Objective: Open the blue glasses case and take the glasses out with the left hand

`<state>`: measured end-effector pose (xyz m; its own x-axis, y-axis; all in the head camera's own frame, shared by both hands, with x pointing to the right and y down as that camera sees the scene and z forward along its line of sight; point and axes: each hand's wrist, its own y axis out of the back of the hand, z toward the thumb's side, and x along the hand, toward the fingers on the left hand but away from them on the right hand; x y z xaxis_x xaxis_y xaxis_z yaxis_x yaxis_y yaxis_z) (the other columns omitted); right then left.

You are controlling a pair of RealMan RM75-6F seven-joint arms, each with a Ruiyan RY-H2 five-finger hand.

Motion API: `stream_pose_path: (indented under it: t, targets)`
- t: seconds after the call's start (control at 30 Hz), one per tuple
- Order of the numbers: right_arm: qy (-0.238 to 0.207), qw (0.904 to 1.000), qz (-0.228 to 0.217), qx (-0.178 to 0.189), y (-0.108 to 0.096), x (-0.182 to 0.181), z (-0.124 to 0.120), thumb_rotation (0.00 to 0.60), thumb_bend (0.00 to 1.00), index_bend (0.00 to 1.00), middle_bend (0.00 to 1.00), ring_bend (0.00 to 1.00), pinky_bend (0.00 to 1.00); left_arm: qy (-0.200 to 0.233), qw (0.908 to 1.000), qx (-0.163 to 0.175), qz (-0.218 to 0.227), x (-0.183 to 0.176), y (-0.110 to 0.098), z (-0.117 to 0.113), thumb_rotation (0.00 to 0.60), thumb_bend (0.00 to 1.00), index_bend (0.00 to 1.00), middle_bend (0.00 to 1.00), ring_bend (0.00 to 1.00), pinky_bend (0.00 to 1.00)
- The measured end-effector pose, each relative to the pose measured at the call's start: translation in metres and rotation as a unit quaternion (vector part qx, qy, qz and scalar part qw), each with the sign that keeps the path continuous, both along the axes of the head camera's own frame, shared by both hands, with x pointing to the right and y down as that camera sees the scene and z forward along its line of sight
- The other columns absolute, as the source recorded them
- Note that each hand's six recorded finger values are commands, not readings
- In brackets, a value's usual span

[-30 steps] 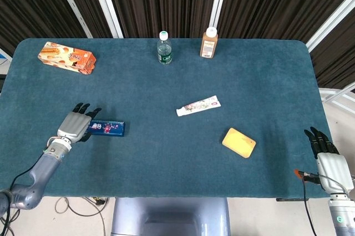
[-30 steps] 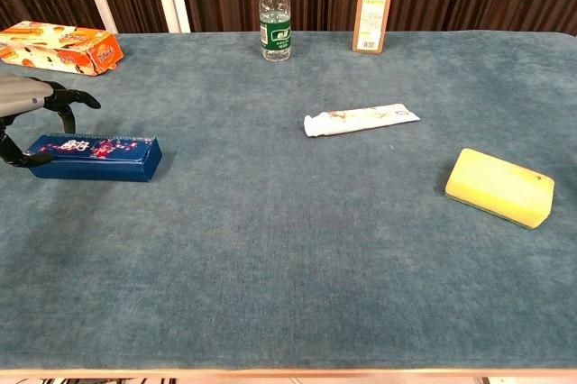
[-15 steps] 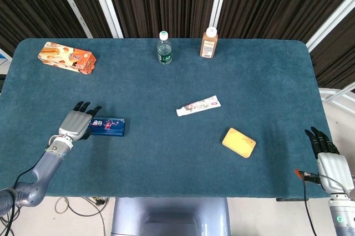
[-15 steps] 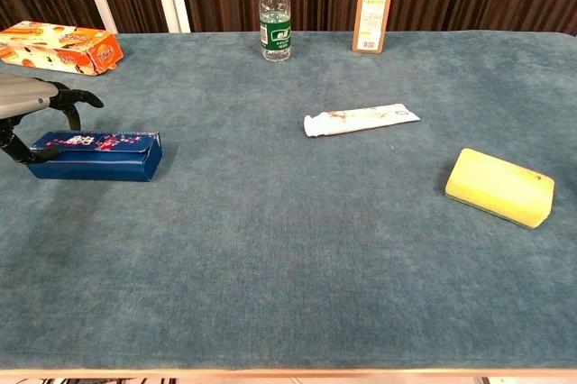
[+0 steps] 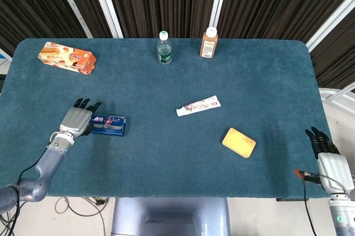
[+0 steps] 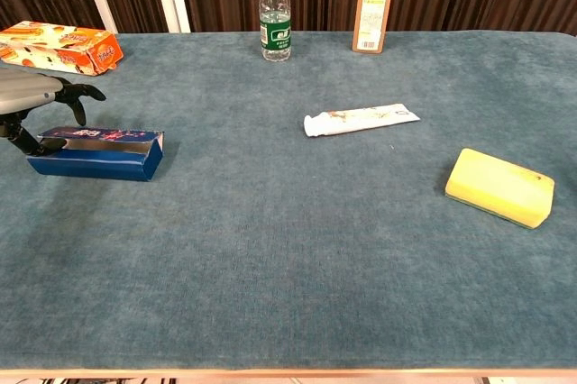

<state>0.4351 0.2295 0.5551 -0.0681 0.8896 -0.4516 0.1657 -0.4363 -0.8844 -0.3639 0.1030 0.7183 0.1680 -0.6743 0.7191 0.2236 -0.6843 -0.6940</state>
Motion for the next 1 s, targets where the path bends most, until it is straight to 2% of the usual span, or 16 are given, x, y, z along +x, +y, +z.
stream_pose_path:
  t: [0.5,0.8,1.0]
  targets:
    - [-0.003,1.0,0.002,0.0,0.0,-0.001,0.0,0.6,0.2,0.0,0.0,0.0,0.19,0.003,0.9994,0.035,-0.007,0.017,-0.028,0.007,0.6,0.44,0.05,0.23,0.0,0.04]
    - [-0.003,1.0,0.004,0.0,0.0,0.0,0.0,0.6,0.2,0.0,0.0,0.0,0.19,0.008,0.9983,0.049,-0.032,0.023,-0.043,0.009,0.6,0.36,0.05,0.23,0.0,0.04]
    - [-0.004,1.0,0.005,0.002,0.0,0.001,-0.001,0.6,0.2,0.0,0.0,0.0,0.19,0.024,0.9976,0.049,-0.041,0.023,-0.039,-0.003,0.6,0.26,0.05,0.21,0.0,0.04]
